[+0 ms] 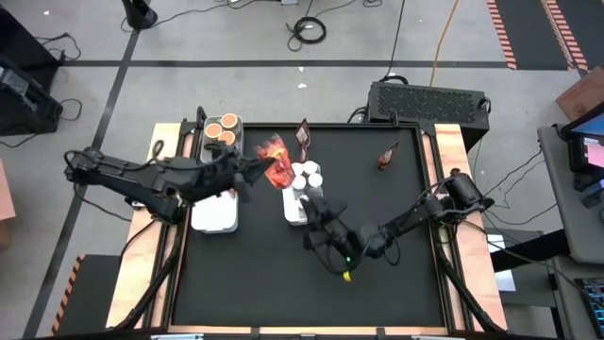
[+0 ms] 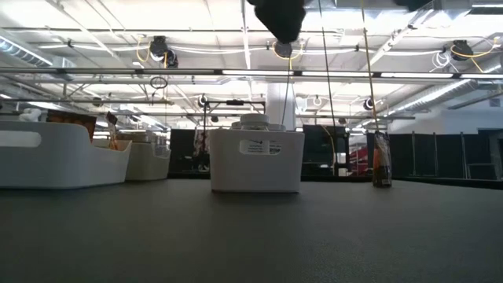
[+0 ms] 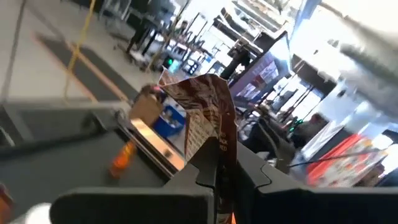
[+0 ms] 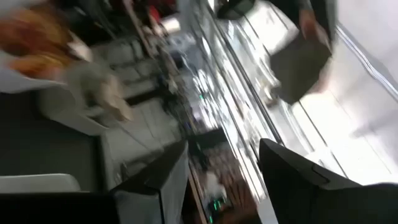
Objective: Sort spices by type
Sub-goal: Put the orange seasoning pack into the left white bin
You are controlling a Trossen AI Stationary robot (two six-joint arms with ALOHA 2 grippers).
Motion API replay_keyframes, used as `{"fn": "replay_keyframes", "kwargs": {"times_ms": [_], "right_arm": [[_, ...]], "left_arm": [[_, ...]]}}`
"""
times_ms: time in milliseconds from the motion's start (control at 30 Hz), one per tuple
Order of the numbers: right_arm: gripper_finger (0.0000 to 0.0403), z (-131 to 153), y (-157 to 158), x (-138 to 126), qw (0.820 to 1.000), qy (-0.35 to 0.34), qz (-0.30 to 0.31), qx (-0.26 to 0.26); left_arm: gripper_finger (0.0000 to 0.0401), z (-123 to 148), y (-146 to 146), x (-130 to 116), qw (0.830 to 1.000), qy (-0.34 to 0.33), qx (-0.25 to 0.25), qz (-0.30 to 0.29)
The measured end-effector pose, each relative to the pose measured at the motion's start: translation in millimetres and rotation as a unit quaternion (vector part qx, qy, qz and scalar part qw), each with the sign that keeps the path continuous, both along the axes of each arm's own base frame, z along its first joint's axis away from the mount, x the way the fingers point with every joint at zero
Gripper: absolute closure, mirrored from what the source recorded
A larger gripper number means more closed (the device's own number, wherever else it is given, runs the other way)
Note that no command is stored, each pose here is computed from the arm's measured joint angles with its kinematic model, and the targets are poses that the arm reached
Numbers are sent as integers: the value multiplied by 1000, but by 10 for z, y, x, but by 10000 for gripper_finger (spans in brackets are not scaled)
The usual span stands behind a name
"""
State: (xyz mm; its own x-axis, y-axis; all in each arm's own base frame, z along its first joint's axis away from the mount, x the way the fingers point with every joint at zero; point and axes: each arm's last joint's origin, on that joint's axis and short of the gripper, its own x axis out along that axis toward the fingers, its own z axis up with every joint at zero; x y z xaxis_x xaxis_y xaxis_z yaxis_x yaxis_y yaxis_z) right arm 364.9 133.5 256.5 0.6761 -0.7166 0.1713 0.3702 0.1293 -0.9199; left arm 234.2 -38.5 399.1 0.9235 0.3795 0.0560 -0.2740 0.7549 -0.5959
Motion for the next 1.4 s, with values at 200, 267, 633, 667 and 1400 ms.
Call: {"fn": "replay_keyframes", "kwargs": {"times_ms": [200, 267, 633, 667, 1400], "right_arm": [[227, 8, -25, -280, 999, -8, 34, 33], [227, 168, -193, -470, 993, -75, 38, 87], [227, 528, -888, -1005, 670, -246, 495, 496], [227, 482, -882, -950, 666, -243, 496, 502], [227, 163, -740, -476, 592, -267, 572, 501]], "left_arm": [[381, 126, -10, -264, 983, 41, 165, -72], [381, 113, -53, -322, 972, 57, 198, -111], [381, 121, -360, -202, 931, -10, 257, -260], [381, 122, -379, -163, 930, -19, 260, -260], [382, -24, -443, 112, 926, 1, 295, -234]]}}
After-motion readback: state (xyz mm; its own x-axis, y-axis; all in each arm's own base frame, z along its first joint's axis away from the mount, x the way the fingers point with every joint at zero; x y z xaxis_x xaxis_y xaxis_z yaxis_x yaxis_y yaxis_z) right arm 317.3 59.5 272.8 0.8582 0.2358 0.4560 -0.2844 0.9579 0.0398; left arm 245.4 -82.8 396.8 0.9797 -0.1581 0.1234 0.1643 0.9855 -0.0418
